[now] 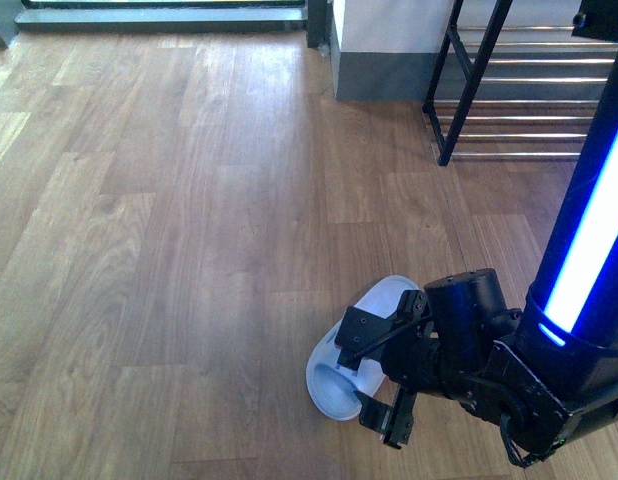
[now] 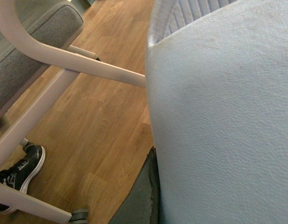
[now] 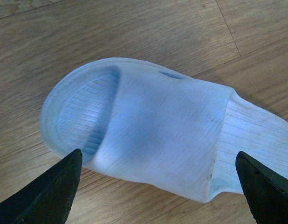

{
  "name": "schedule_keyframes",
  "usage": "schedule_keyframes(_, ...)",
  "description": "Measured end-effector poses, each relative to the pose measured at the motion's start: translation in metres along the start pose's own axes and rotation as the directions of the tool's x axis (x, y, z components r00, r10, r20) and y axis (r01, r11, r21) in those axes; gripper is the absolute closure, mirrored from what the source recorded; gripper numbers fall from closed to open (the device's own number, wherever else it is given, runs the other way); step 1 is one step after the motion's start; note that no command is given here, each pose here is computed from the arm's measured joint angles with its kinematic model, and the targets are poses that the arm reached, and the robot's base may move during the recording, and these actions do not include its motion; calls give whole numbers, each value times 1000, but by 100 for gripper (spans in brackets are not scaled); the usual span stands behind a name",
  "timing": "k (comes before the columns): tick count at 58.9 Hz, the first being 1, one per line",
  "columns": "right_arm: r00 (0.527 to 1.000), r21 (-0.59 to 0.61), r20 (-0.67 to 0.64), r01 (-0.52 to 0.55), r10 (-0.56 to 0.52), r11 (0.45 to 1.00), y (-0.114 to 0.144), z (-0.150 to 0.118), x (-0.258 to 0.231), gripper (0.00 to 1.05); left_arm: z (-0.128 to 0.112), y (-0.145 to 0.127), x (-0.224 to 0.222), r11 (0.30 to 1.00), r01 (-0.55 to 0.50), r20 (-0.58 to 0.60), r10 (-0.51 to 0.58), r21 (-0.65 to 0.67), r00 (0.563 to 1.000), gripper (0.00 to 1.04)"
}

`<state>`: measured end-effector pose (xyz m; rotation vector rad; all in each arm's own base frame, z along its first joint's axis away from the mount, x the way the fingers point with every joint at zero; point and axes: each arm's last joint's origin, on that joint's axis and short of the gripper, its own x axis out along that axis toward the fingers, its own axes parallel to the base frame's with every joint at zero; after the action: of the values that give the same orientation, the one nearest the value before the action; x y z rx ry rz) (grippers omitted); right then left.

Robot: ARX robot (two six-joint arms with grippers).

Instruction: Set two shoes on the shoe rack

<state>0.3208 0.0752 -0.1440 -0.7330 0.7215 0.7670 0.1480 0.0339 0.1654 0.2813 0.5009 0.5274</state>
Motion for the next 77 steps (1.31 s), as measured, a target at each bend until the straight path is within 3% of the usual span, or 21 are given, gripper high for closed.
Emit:
schedule_keyframes(16, 999, -18, -19, -35, 35, 999, -18, -12, 23, 9, 0, 0, 0, 1000, 0, 0, 0, 0, 1000, 103)
schedule_keyframes(33, 988, 17, -57, -139, 140, 990, -31, -20, 35, 9, 0, 0, 0, 1000, 0, 0, 0, 0, 1000, 103)
schedule_keyframes(49, 914, 244, -165, -327, 371, 913, -39, -18, 28, 9, 0, 0, 0, 1000, 0, 0, 0, 0, 1000, 103)
schedule_keyframes(64, 846, 313, -180, -434, 501, 845, -27, -28, 11, 9, 0, 0, 0, 1000, 0, 0, 0, 0, 1000, 103)
schedule_keyframes(77, 882, 322, -125, -398, 455, 859, -25, -29, 10, 9, 0, 0, 0, 1000, 0, 0, 0, 0, 1000, 103)
